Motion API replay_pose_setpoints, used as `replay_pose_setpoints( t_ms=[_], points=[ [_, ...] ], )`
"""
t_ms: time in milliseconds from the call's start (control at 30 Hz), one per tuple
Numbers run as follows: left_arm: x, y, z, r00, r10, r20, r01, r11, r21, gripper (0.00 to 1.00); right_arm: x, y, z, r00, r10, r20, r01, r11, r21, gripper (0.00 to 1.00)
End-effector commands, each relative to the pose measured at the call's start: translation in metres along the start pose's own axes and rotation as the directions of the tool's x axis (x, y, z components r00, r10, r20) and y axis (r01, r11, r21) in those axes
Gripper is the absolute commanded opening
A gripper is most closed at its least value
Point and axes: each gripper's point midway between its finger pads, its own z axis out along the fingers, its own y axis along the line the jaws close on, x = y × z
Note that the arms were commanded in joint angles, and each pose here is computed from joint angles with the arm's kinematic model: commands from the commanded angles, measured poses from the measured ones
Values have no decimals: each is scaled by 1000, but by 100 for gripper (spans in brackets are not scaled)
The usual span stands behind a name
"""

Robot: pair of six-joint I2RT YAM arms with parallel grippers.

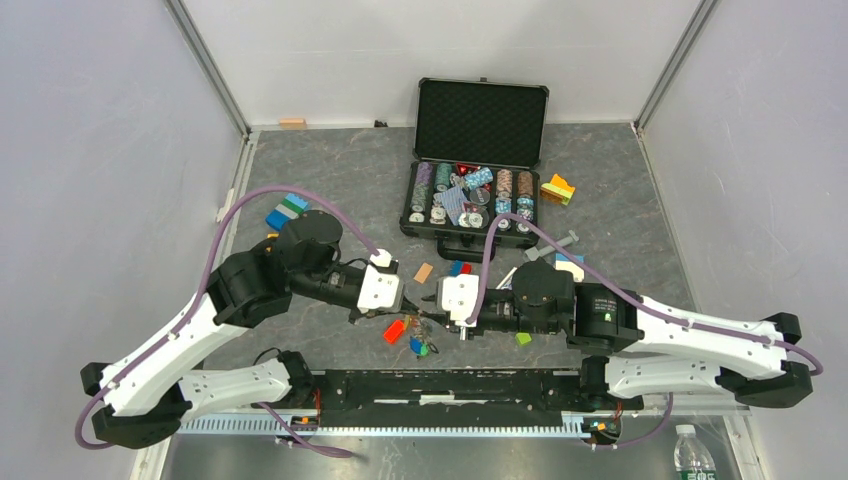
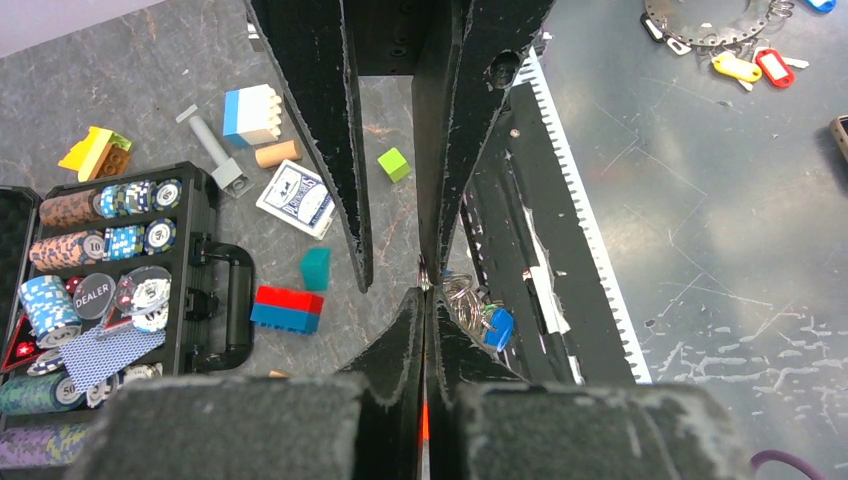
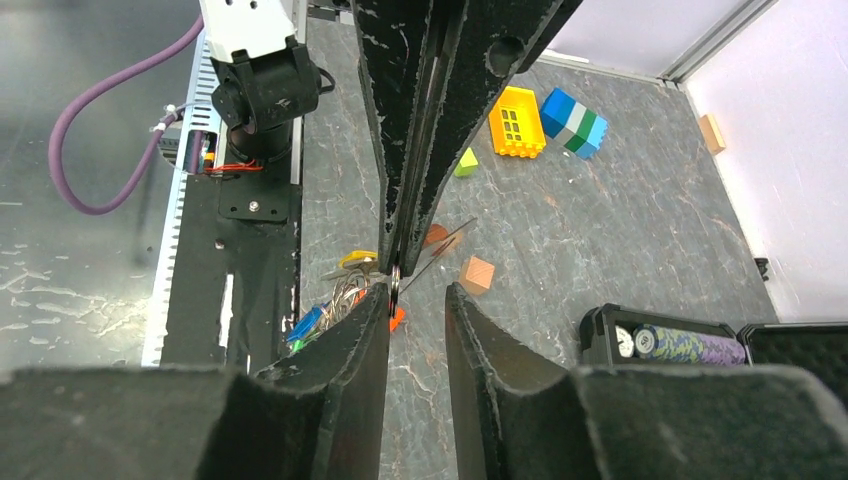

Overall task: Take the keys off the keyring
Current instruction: Remove the key from the keyring.

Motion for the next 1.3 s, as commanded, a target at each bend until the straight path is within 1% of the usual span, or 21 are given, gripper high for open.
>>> replay_pose_setpoints(
  t_ms=[0,100,267,333,433,467,533,567,633,667,700,833,867,933,967,1067,1167,1267],
  points=[
    [-23,-1,-6,995,77,71,-78,997,9,2,-22,-6,1,998,13,69,-14,1000,16,31],
    [-23,-2,-6,994,81,74,-82,997,12,2,-21,-5,3,998,13,67,-14,1000,11,28],
    [-22,-3,-6,994,77,73,-78,997,18,2,-21,-3,6,998,13,67,-13,1000,1,27],
    [-21,-3,-5,994,76,73,-78,997,19,2,-21,-3,7,998,11,67,-11,1000,-1,20],
    [-20,-4,-6,994,78,71,-79,997,18,2,-21,-3,7,997,5,71,-5,1000,1,3],
    [-19,-4,-6,995,76,68,-78,997,15,2,-22,-4,5,997,3,81,-4,1000,6,0],
    [-16,-2,-6,995,78,59,-79,997,3,4,-22,-4,3,995,4,97,-5,1000,16,0],
    [-16,-3,-7,995,85,59,-85,996,-1,6,-23,-5,1,994,5,112,-7,1000,21,0],
    [-15,-1,-10,994,92,63,-91,995,-28,12,-24,-6,-2,991,8,135,-13,999,34,0],
    [-16,0,-12,992,101,75,-97,994,-55,18,-23,-6,-3,990,12,143,-18,999,40,0],
    [-19,2,-14,989,112,93,-105,991,-80,23,-26,-7,-6,986,13,166,-22,999,49,0],
    [-31,-1,-26,964,173,200,-140,975,-170,39,-31,-5,-15,965,19,260,-35,998,57,0],
    [-37,-1,-30,953,190,235,-145,970,-196,41,-39,-6,-19,950,14,313,-35,997,63,0],
    [-44,-2,-33,929,205,309,-134,963,-236,45,-43,-1,-24,924,8,382,-32,998,57,0],
    [-52,-2,-37,908,225,352,-136,956,-258,46,-49,-1,-28,903,5,430,-34,998,58,0],
    [-62,-4,-38,860,218,461,-94,957,-276,46,-57,4,-36,844,10,536,-46,998,53,0],
    [-70,-6,-34,817,195,542,-66,967,-248,43,-63,7,-42,787,35,617,-75,996,40,0],
    [-72,-9,-28,795,164,584,-49,977,-207,39,-68,11,-47,722,52,690,-91,996,21,0]
  ],
)
